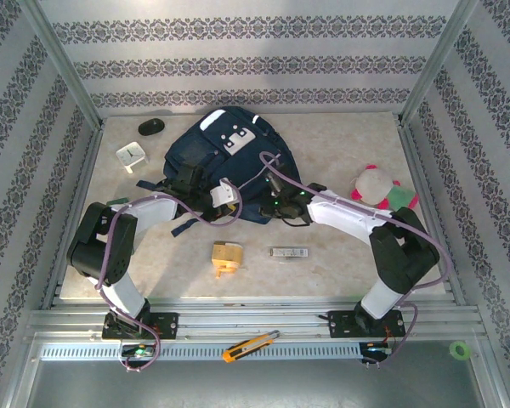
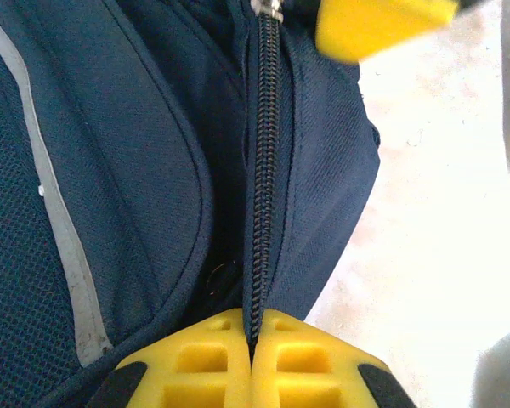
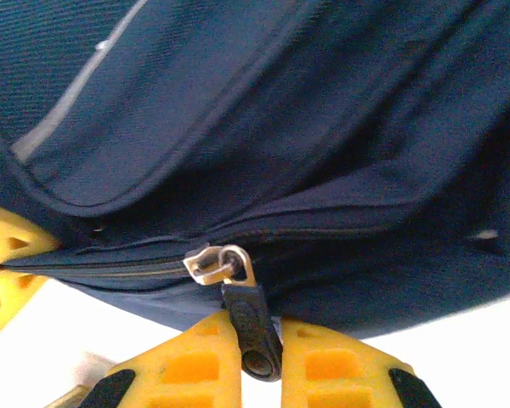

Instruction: Pack books, pencil case, and school supplies into a backpack

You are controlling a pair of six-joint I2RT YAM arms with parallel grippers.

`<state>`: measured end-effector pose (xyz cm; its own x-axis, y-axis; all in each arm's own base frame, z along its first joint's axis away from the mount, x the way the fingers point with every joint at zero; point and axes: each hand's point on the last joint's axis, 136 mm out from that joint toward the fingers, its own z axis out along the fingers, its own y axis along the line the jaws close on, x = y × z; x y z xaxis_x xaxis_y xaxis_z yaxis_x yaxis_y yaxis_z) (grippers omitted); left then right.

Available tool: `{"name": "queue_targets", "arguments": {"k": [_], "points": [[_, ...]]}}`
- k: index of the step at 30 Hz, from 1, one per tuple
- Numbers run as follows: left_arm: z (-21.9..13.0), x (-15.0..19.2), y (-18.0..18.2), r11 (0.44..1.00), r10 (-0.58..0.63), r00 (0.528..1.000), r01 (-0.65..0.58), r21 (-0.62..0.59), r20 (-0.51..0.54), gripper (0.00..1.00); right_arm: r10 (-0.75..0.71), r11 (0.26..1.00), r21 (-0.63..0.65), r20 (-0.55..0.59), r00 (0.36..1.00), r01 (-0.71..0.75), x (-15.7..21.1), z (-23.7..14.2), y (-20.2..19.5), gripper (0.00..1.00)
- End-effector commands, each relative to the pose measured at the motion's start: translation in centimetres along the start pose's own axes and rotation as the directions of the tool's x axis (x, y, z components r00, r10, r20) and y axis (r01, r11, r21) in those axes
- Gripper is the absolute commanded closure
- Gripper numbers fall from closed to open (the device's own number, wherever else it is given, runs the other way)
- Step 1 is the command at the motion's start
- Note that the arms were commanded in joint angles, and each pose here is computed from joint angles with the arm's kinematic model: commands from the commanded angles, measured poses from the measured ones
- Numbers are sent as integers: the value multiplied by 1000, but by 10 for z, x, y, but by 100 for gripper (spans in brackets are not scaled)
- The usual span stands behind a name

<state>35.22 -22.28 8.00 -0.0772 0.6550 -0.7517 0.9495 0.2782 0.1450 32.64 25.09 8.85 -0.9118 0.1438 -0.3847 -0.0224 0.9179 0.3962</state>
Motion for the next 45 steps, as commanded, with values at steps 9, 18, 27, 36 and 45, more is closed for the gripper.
{"name": "queue_targets", "arguments": {"k": [9,18,27,36,45], "points": [[-11,17,4,1000,9,996,-11,-16,-94,100,67,997,30,-24,997,-66,-7,-4,-67,100],[-17,-25,-8,999,-30,999,29,45,16,64,18,993,-116,-43,999,-22,-8,-4,-40,100],[25,-83,-24,993,70,996,-75,90,54,44,-13,984,-176,-34,999,7,-8,-14,-29,100],[69,-79,-21,992,71,997,-73,105,22,51,-24,976,-217,-20,1000,19,-10,-23,-21,100],[32,-54,-30,986,107,994,-109,124,19,97,69,979,-193,-15,998,-70,-22,-18,-66,100]]}}
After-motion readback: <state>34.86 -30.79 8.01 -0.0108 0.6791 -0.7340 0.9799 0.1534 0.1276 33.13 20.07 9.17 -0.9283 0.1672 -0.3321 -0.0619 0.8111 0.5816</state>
